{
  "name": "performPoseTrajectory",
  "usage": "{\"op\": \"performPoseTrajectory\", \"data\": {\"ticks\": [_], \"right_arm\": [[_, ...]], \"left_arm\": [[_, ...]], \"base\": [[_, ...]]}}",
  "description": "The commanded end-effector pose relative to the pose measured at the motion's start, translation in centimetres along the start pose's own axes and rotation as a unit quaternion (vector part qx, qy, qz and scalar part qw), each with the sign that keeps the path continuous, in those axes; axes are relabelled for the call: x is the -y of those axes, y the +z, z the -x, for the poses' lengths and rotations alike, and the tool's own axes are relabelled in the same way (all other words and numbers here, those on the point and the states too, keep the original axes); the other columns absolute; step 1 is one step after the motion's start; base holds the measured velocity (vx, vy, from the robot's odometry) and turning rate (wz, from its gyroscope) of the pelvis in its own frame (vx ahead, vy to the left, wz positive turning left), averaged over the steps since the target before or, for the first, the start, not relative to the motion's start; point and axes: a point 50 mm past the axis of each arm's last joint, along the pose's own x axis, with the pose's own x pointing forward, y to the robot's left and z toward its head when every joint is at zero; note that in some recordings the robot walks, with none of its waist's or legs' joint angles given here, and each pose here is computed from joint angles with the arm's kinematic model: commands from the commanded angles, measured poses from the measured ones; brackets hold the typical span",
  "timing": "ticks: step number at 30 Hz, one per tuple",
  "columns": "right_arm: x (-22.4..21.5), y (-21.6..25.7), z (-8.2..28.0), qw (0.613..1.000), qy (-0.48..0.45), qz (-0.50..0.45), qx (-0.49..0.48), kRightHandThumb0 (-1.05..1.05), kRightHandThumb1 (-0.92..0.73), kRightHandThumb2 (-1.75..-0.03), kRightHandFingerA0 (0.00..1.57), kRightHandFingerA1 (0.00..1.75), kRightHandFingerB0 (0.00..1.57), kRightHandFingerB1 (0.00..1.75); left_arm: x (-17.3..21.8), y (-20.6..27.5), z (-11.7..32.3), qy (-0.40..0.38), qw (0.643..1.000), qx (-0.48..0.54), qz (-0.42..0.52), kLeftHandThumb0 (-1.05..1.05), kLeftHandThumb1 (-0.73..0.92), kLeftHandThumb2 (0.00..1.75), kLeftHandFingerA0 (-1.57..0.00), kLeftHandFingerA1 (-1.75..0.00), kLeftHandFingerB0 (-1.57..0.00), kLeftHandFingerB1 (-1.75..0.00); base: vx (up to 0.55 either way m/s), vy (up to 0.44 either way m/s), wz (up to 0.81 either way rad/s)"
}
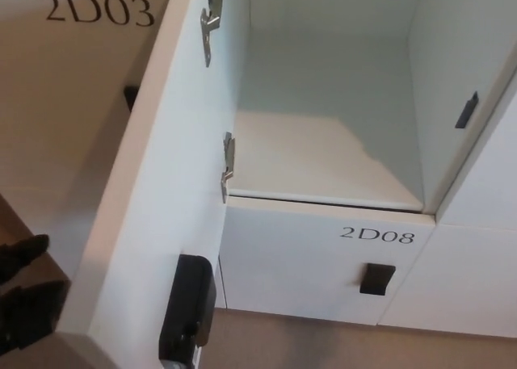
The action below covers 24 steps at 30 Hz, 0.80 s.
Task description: The robot walks towards an open cabinet and lifts its left hand to push the door towards the right to close it.
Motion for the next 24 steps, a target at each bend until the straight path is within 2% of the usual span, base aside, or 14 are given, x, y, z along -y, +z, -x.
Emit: {"op": "performPoseTrajectory", "data": {"ticks": [1, 7, 9, 12, 15, 16, 17, 18, 19, 20, 21, 22, 23, 24], "right_arm": [[5.5, -5.6, 5.8, 0.994, -0.043, 0.014, -0.104, -0.31, -0.72, -0.61, 0.69, 0.49, 0.42, 0.42], [7.1, -10.6, 10.2, 0.976, -0.065, 0.022, -0.208, -0.3, -0.75, -0.62, 0.69, 0.47, 0.4, 0.39], [7.0, -11.2, 10.8, 0.974, -0.064, 0.022, -0.218, -0.32, -0.75, -0.61, 0.71, 0.47, 0.42, 0.39], [6.3, -11.5, 11.2, 0.974, -0.061, 0.018, -0.217, -0.36, -0.74, -0.61, 0.72, 0.48, 0.41, 0.39], [5.7, -11.6, 11.5, 0.976, -0.054, 0.011, -0.21, -0.34, -0.75, -0.61, 0.7, 0.47, 0.43, 0.4], [5.7, -11.6, 11.5, 0.976, -0.054, 0.011, -0.21, -0.34, -0.75, -0.61, 0.7, 0.47, 0.43, 0.4], [5.3, -11.5, 11.3, 0.978, -0.049, 0.008, -0.203, -0.34, -0.75, -0.61, 0.69, 0.47, 0.43, 0.4], [5.3, -11.5, 11.3, 0.978, -0.049, 0.008, -0.203, -0.34, -0.75, -0.61, 0.69, 0.47, 0.43, 0.4], [5.0, -11.5, 11.1, 0.979, -0.045, 0.007, -0.197, -0.34, -0.75, -0.61, 0.69, 0.47, 0.43, 0.4], [5.0, -11.5, 11.1, 0.979, -0.045, 0.007, -0.197, -0.34, -0.75, -0.61, 0.69, 0.47, 0.43, 0.4], [5.0, -11.4, 11.0, 0.98, -0.044, 0.007, -0.193, -0.34, -0.75, -0.61, 0.69, 0.47, 0.43, 0.4], [5.0, -11.3, 10.9, 0.981, -0.044, 0.007, -0.191, -0.34, -0.75, -0.61, 0.69, 0.47, 0.43, 0.4], [5.4, -11.2, 10.9, 0.98, -0.047, 0.01, -0.191, -0.34, -0.75, -0.61, 0.69, 0.47, 0.43, 0.4], [5.7, -11.2, 10.9, 0.98, -0.049, 0.012, -0.191, -0.34, -0.75, -0.61, 0.69, 0.47, 0.43, 0.4]], "left_arm": [[3.7, 1.9, 0.1, -0.04, 0.998, 0.038, -0.002, -0.11, 0.63, 0.58, -0.54, -0.61, -0.39, -0.42], [15.1, 7.9, -0.4, -0.144, 0.978, 0.13, -0.078, -0.18, 0.6, 0.57, -0.67, -0.57, -0.45, -0.45], [21.3, 10.2, 0.8, -0.215, 0.956, 0.172, -0.1, -0.16, 0.57, 0.57, -0.7, -0.53, -0.5, -0.45], [29.3, 13.3, 3.7, -0.308, 0.922, 0.21, -0.109, -0.16, 0.56, 0.56, -0.71, -0.49, -0.51, -0.43], [40.9, 16.2, 13.1, -0.461, 0.839, 0.259, -0.125, -0.12, 0.56, 0.56, -0.78, -0.55, -0.51, -0.48], [40.9, 16.2, 13.1, -0.461, 0.839, 0.259, -0.125, -0.12, 0.56, 0.56, -0.78, -0.55, -0.51, -0.48], [44.2, 17.1, 19.2, -0.55, 0.763, 0.307, -0.147, 0.56, 0.78, 1.13, -0.31, -0.76, -0.03, -0.57], [44.2, 17.1, 19.2, -0.55, 0.763, 0.307, -0.147, 0.56, 0.78, 1.13, -0.31, -0.76, -0.03, -0.57], [45.5, 17.3, 22.9, -0.599, 0.708, 0.337, -0.163, 0.56, 0.78, 1.13, -0.31, -0.76, -0.03, -0.57], [45.5, 17.3, 22.9, -0.599, 0.708, 0.337, -0.163, 0.56, 0.78, 1.13, -0.31, -0.76, -0.03, -0.57], [46.0, 17.3, 25.9, -0.639, 0.657, 0.36, -0.172, 0.66, 0.92, 1.11, -0.11, -0.76, 0.0, -0.48], [46.1, 17.3, 27.3, -0.657, 0.632, 0.371, -0.176, 0.66, 0.92, 1.11, -0.11, -0.76, 0.0, -0.48], [45.6, 17.0, 28.5, -0.676, 0.609, 0.379, -0.171, 0.63, 0.92, 1.2, 0.0, -0.44, 0.0, -0.04], [45.3, 16.7, 29.4, -0.688, 0.592, 0.384, -0.166, 0.63, 0.92, 1.2, 0.0, -0.44, 0.0, -0.04]], "base": [[0.0, 0.0, 0.0], [0.0, 0.0, 0.0], [0.0, 0.0, 0.0], [-0.02, -0.032, 0.05], [-0.02, -0.034, 0.07], [0.0, 0.0, 0.0], [0.0, 0.0, 0.0], [-0.01, 0.037, 0.07], [0.0, 0.0, 0.0], [0.0, 0.0, 0.0], [0.0, 0.027, -0.1], [0.0, 0.0, 0.0], [0.0, 0.0, 0.0], [0.0, 0.0, 0.0]]}}
